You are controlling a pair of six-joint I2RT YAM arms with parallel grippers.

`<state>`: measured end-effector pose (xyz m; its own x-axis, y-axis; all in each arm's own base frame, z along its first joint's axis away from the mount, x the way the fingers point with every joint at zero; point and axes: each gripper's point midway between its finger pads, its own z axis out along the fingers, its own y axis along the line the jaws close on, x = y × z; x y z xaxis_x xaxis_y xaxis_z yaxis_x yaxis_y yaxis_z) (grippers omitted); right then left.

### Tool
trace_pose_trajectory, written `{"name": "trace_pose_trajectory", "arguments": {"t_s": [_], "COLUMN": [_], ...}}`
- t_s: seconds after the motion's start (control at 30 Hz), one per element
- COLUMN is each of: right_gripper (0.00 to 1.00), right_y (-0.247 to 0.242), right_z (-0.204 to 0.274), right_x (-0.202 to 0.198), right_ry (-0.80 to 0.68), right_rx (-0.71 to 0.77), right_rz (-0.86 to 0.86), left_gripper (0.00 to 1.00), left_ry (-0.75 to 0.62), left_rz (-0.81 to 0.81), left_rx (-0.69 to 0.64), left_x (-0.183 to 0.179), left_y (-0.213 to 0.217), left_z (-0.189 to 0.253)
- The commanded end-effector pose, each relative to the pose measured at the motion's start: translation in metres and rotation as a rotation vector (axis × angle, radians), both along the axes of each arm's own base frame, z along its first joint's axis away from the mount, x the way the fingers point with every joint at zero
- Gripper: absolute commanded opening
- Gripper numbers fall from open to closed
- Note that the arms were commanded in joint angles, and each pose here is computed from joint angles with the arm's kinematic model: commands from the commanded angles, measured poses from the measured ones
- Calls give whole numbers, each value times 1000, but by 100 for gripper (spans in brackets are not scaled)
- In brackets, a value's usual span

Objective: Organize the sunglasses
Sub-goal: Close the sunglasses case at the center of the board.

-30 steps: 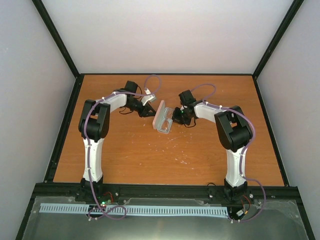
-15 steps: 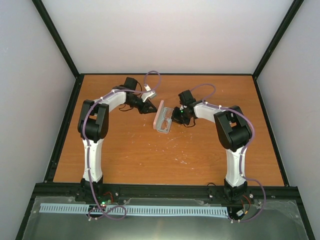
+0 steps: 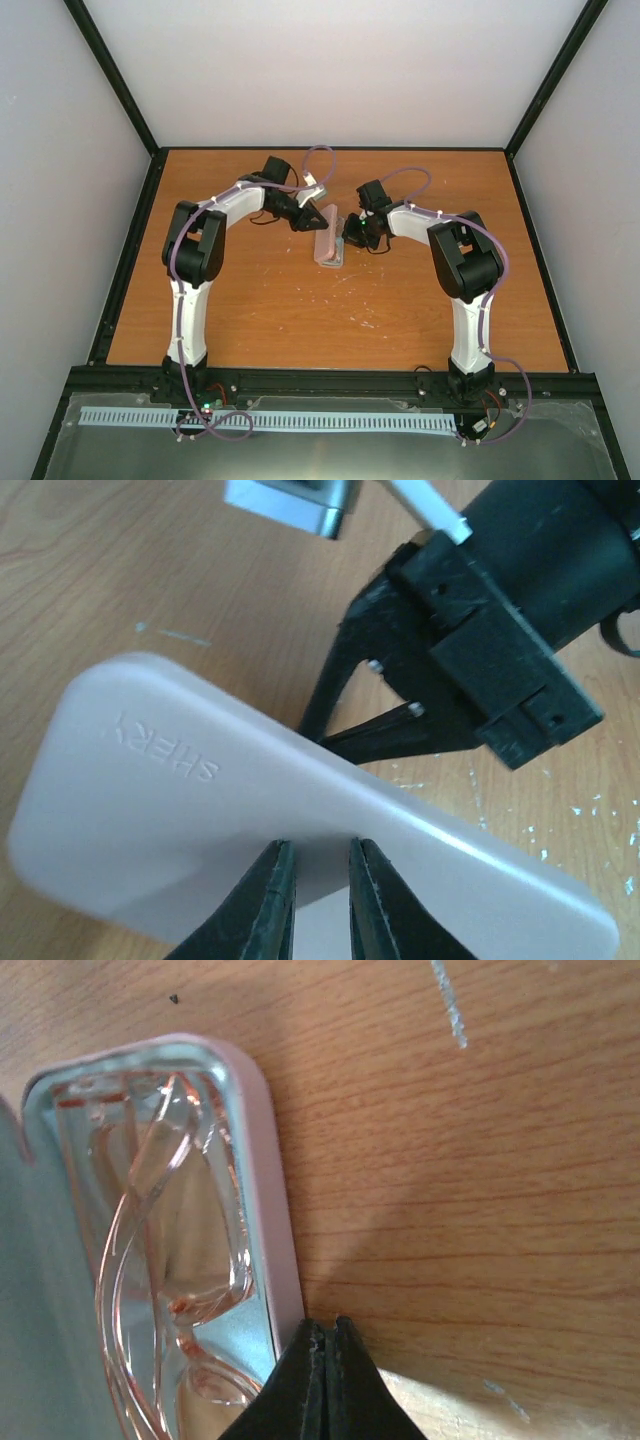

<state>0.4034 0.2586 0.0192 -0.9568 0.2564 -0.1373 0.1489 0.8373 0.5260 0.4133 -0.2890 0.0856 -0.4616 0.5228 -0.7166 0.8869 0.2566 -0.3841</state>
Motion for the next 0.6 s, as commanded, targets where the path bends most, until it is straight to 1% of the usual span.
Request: {"name": "trace_pose_trajectory", "arguments": {"t_s": [0.0,0.47,0.57], "right_gripper": [3,3,3], "right_y": [3,9,3], "right_z": [-18,-12,-4], "right_x": [-8,-10,-5], "right_ry": [31,13,-11], "right_rx": [-22,14,-9], "right_rz": [7,23,12], "left_gripper": [17,17,15], "left_ry": [18,91,62], "left_rz": [-47,-59,-58], "left_rx": [-41,-7,-4], "left_x": [-14,-25,-21], "left_y": [-22,-23,-23], "left_z": [5,-30,-19]}}
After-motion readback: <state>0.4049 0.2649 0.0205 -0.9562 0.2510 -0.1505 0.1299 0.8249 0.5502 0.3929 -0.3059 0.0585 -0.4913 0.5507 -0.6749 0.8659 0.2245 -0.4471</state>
